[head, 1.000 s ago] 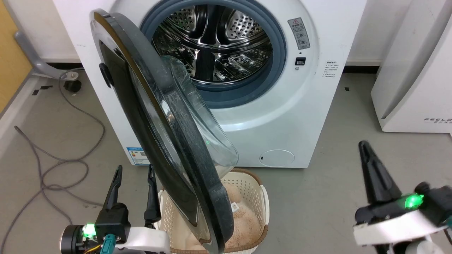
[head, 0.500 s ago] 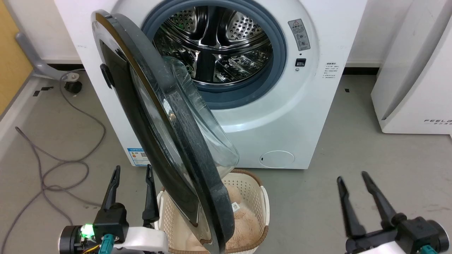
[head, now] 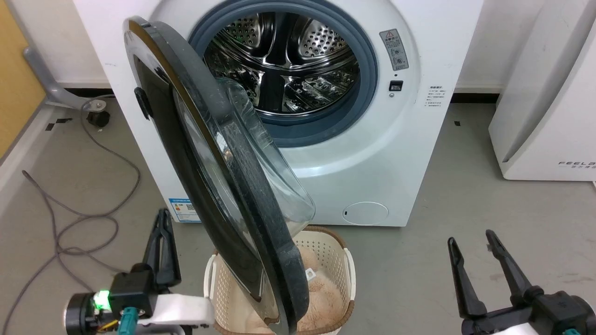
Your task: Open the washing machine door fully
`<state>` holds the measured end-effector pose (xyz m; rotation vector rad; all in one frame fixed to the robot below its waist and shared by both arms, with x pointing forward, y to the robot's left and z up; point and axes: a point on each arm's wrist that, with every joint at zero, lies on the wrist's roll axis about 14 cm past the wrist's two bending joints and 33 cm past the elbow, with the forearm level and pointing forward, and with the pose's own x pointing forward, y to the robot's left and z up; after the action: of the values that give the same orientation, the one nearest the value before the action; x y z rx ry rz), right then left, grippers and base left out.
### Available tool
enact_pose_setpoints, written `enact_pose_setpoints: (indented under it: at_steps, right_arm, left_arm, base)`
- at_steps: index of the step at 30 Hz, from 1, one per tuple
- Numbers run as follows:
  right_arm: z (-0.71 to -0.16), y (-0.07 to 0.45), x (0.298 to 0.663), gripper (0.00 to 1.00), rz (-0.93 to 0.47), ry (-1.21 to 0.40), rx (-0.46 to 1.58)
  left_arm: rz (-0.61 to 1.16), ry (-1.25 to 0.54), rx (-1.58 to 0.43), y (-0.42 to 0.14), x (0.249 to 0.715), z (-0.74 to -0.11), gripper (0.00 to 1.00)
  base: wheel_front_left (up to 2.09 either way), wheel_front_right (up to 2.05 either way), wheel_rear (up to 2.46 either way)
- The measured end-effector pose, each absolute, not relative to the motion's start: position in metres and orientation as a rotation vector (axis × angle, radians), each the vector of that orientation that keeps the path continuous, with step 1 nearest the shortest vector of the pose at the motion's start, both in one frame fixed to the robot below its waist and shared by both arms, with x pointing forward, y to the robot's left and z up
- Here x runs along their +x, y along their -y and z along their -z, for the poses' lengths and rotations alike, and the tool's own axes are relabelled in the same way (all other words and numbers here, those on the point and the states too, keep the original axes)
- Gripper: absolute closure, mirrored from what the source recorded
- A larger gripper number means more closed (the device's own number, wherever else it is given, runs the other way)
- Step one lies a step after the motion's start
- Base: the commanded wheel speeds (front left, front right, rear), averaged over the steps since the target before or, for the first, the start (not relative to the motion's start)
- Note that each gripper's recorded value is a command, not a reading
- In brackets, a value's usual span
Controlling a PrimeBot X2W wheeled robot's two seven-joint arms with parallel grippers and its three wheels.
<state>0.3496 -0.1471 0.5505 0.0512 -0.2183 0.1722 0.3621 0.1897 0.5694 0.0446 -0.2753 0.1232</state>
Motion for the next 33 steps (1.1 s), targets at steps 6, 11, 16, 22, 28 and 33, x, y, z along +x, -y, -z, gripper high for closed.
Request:
enact_pose_setpoints:
  at_steps: [6,11,16,22,28,33]
  right_arm:
    - [-0.559,0.147,0.349,0.0,-0.173,0.244,0.06]
    - [-0.557,0.146,0.347,0.0,-0.176,0.238,0.061]
    - [-0.559,0.145,0.346,0.0,-0.18,0.244,0.069]
    - [-0.559,0.142,0.346,0.0,-0.187,0.243,0.071]
    - [-0.558,0.141,0.347,0.0,-0.192,0.242,0.077]
    - [-0.558,0.14,0.347,0.0,-0.193,0.24,0.081]
  left_arm:
    - [-0.123,0.435,0.045,-0.189,0.36,-0.621,1.0]
    - [-0.07,0.582,0.034,-0.176,0.352,-0.667,1.0]
    - [0.04,0.691,0.009,-0.147,0.339,-0.699,1.0]
    - [0.195,0.79,-0.035,-0.108,0.321,-0.727,1.0]
    - [0.352,0.799,-0.064,-0.07,0.31,-0.728,1.0]
    - [0.459,0.762,-0.076,-0.042,0.304,-0.717,1.0]
  base:
    - [0.0,0.0,0.0]
    - [0.0,0.0,0.0]
    - [0.0,0.0,0.0]
    - [0.0,0.0,0.0]
    - [0.0,0.0,0.0]
    - [0.0,0.0,0.0]
